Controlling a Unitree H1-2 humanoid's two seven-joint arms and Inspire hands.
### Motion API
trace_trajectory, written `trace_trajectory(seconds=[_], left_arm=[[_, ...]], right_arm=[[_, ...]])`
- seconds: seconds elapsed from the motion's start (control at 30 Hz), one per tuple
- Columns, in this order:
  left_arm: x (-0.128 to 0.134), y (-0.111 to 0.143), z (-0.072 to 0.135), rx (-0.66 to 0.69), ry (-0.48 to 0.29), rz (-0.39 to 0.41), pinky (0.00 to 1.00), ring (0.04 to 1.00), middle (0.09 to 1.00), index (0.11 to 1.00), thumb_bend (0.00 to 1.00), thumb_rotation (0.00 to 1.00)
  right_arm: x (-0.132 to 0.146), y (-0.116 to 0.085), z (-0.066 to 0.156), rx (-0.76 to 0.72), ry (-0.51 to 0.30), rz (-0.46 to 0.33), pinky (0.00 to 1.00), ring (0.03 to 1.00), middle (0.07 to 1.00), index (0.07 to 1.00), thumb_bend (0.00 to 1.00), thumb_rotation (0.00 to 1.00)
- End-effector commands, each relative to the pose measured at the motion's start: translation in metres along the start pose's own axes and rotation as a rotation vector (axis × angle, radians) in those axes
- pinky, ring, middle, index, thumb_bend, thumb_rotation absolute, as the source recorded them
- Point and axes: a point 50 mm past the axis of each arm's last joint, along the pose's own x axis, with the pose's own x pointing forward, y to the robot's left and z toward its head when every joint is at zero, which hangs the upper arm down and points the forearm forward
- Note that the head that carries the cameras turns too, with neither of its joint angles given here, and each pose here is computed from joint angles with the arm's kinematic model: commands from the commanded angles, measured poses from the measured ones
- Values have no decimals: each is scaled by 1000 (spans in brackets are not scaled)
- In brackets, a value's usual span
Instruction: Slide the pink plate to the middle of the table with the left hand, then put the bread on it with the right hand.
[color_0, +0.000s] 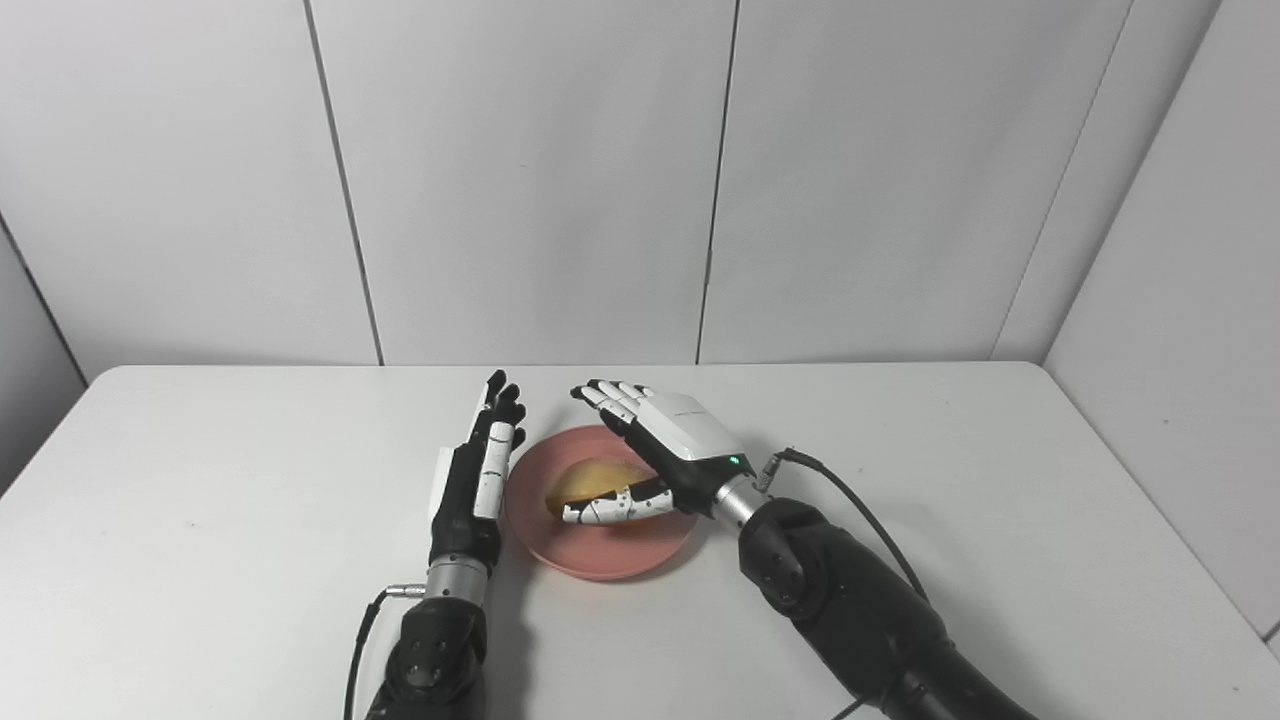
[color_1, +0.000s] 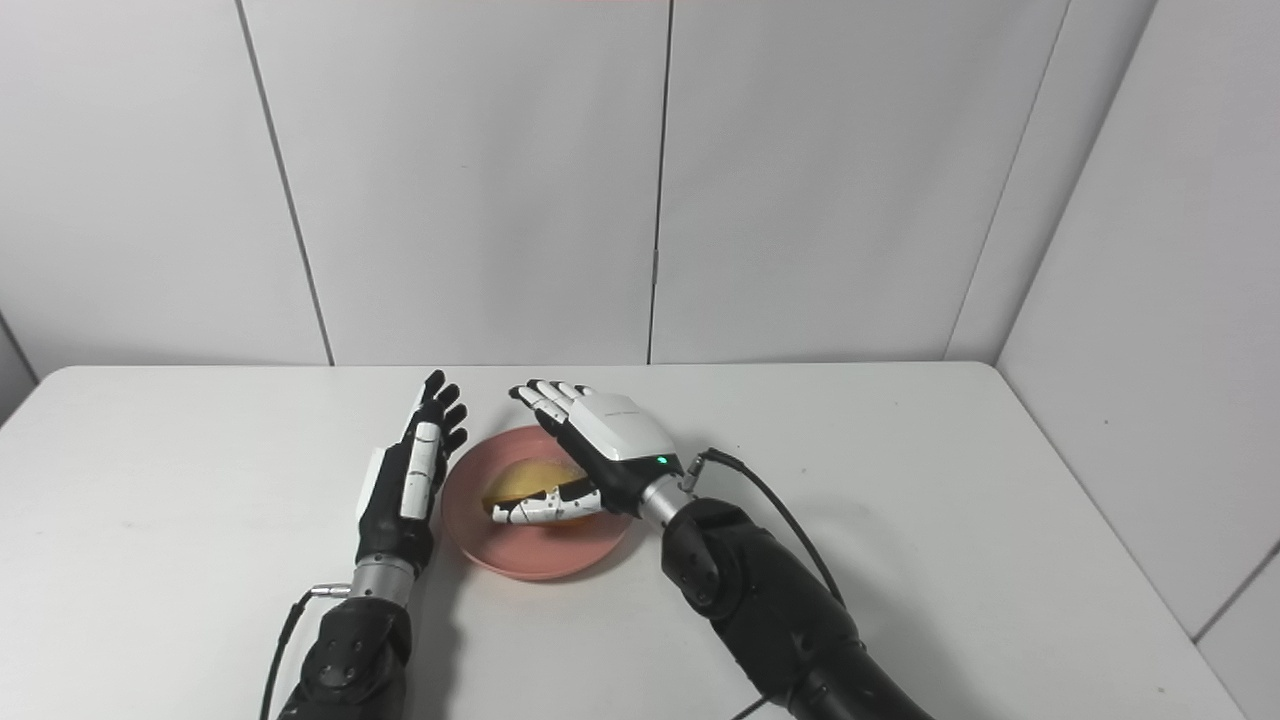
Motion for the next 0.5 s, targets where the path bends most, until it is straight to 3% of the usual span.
trace_trajectory(seconds=[0.0, 0.23, 0.37, 0.47], left_arm=[[-18, 3, -20, -5, 45, 0, 955, 962, 980, 969, 732, 1000], [-18, 10, -19, 33, 55, -15, 971, 980, 994, 987, 761, 1000], [-18, 15, -16, 42, 63, -18, 970, 985, 1000, 999, 767, 1000], [-17, 20, -12, 55, 64, -11, 985, 986, 999, 999, 761, 1000]], right_arm=[[8, -24, 13, 18, -92, -106, 1000, 1000, 1000, 976, 664, 725], [-1, -30, 10, 63, -122, -211, 1000, 1000, 1000, 1000, 695, 818], [-11, -37, 5, 173, -85, -294, 999, 1000, 1000, 1000, 715, 884], [-20, -37, 1, 259, -35, -341, 936, 1000, 1000, 1000, 711, 918]])
